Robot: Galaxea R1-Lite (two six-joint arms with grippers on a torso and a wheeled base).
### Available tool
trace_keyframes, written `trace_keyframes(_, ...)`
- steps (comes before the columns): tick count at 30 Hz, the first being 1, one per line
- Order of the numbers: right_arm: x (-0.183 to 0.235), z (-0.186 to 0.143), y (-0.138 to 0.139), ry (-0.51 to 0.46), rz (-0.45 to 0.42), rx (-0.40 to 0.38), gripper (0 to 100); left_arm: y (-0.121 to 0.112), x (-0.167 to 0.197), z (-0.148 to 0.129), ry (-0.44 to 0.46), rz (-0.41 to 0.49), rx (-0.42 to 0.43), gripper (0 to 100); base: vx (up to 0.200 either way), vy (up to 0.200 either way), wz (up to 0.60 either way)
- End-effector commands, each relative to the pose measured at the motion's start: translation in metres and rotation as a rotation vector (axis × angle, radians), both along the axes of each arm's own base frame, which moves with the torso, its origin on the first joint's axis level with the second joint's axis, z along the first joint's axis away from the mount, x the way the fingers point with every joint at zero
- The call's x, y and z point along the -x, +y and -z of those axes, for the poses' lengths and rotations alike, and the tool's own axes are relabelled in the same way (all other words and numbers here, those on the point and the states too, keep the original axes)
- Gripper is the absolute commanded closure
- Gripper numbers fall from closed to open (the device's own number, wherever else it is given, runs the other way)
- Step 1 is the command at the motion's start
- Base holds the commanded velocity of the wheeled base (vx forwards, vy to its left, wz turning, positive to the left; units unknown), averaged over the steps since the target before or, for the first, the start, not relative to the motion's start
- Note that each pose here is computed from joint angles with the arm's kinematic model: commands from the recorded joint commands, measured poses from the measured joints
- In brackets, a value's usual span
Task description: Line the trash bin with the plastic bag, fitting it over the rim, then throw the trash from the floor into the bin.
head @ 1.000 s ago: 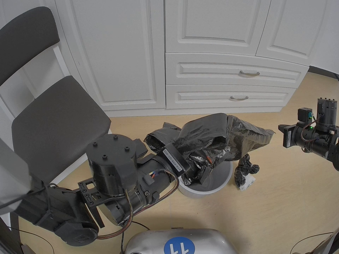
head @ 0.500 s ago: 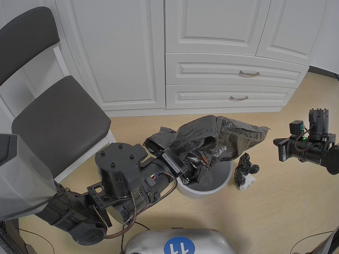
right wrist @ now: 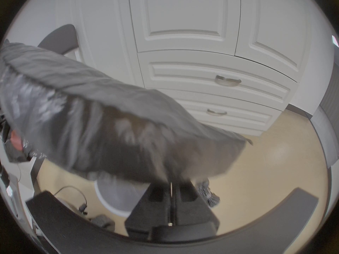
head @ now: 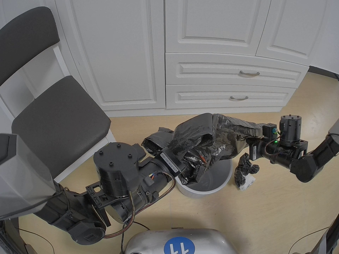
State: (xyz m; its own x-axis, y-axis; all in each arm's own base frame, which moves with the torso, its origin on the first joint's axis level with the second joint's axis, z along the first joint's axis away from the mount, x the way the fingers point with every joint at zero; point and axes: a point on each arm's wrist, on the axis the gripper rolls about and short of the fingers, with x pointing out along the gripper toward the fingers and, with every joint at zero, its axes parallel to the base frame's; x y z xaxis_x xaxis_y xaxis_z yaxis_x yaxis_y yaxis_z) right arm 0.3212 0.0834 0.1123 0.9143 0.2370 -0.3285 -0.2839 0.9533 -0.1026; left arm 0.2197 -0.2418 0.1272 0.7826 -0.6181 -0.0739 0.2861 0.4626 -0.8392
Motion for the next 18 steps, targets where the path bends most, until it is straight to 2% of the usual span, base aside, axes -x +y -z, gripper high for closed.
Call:
trace_keyframes(1, -0.021, 0.059, 0.038, 0.051, -0.047, -0.019, 100, 0.000, 0.000, 0.002, 0.005, 0.000, -0.004, 100, 0.000, 0.000, 0.00)
trace_keyframes(6, -0.018, 0.086, 0.068, 0.073, -0.112, -0.049, 100, 0.000, 0.000, 0.001, 0.004, 0.000, -0.003, 100, 0.000, 0.000, 0.00)
trace_keyframes(9, -0.012, 0.089, 0.072, 0.083, -0.129, -0.049, 100, 0.000, 0.000, 0.001, 0.003, 0.000, -0.002, 100, 0.000, 0.000, 0.00)
trace_keyframes(13, 0.007, 0.049, 0.053, 0.045, -0.111, -0.053, 100, 0.000, -0.001, 0.001, 0.001, -0.003, -0.001, 100, 0.000, 0.000, 0.00)
trace_keyframes(16, 0.021, 0.006, 0.020, 0.020, -0.054, -0.030, 100, 0.001, -0.002, -0.001, -0.003, -0.008, 0.002, 100, 0.000, 0.000, 0.00)
trace_keyframes(18, 0.024, -0.012, 0.005, 0.007, -0.033, -0.042, 100, 0.001, -0.002, -0.001, -0.009, -0.015, -0.004, 100, 0.000, 0.000, 0.00)
